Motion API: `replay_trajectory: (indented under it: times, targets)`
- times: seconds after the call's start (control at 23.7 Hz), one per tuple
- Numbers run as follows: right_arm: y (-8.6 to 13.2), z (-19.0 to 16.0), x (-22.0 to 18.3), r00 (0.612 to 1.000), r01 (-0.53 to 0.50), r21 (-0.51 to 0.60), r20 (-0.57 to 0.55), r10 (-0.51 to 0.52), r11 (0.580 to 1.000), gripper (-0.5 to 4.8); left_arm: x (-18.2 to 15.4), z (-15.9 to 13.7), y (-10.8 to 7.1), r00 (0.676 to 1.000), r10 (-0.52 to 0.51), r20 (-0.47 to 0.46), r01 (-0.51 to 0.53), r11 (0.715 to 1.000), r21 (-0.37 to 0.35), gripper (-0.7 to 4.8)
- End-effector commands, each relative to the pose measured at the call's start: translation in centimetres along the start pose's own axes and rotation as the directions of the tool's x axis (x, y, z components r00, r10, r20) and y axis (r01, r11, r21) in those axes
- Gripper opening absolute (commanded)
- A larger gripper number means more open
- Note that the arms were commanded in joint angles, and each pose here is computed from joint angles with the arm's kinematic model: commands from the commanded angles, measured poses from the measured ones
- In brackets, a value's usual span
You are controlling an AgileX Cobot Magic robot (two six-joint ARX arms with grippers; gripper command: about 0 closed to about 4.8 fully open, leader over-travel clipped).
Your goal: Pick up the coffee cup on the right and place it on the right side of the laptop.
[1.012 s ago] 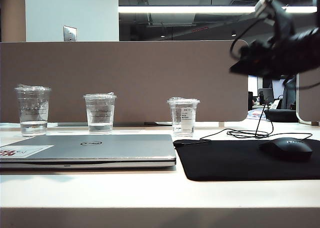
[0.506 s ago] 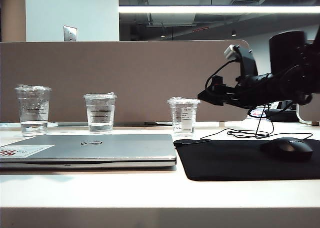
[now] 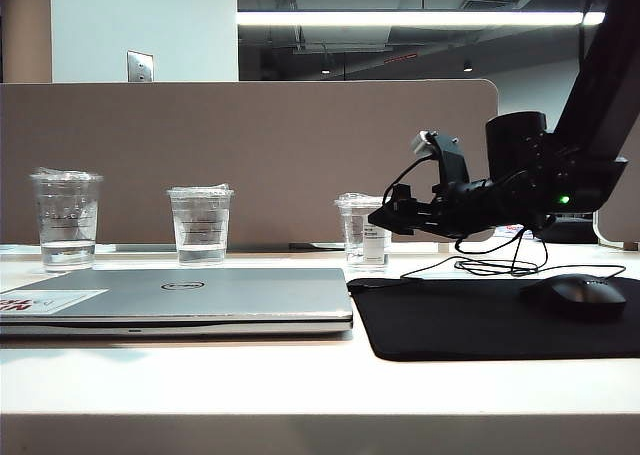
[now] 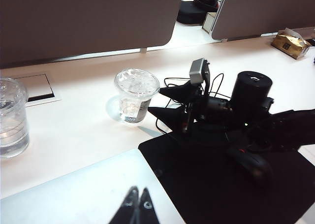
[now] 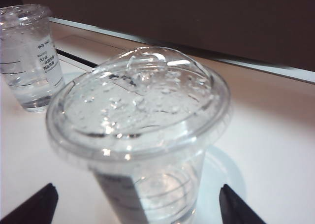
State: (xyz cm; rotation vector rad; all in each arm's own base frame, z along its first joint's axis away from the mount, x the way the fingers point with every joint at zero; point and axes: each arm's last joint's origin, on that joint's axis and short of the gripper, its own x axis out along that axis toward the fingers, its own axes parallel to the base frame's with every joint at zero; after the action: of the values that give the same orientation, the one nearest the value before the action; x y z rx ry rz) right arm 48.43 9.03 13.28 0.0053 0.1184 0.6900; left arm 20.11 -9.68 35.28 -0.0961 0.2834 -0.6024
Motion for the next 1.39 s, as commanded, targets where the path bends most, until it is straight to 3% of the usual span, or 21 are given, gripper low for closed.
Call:
replay_trajectory:
  times: [0.04,0.42,0.72,1.22,1.35,1.39]
  targets:
    - [-0.2,0.0,1.4,1.000,-0.017,-0.007,-0.009,0.017,1.000,4.79,-0.1,0.3,-0.1,1.000,-0.011,0.023,0.011,1.000,0.002,-0.06]
    - [-0.3,-0.8,4.3,0.999,-0.049,-0.035,-0.007,0.048,0.998,4.79,-0.1,0.3,-0.1,1.000,-0.011,0.023,0.011,1.000,0.002,-0.06]
    - [-0.1,-1.3,6.0,1.000,-0.011,-0.053,0.006,0.011,0.999,4.79,-0.1,0.3,-0.1,1.000,-0.011,0.022,0.011,1.000,0.002,-0.06]
    - [0.4,-0.9,6.3,1.000,0.007,-0.084,0.023,-0.006,0.996,4.79,-0.1,0.3,-0.1,1.000,-0.007,0.022,0.007,1.000,0.002,-0.06]
    - [0.4,-0.9,6.3,1.000,0.007,-0.084,0.023,-0.006,0.996,4.36,-0.1,0.3,-0.1,1.000,-0.007,0.022,0.007,1.000,0.002,-0.05]
    - [0.4,-0.9,6.3,1.000,0.007,-0.084,0.023,-0.005,0.996,3.97,-0.1,0.3,-0.1,1.000,-0.007,0.021,0.007,1.000,0.002,-0.05]
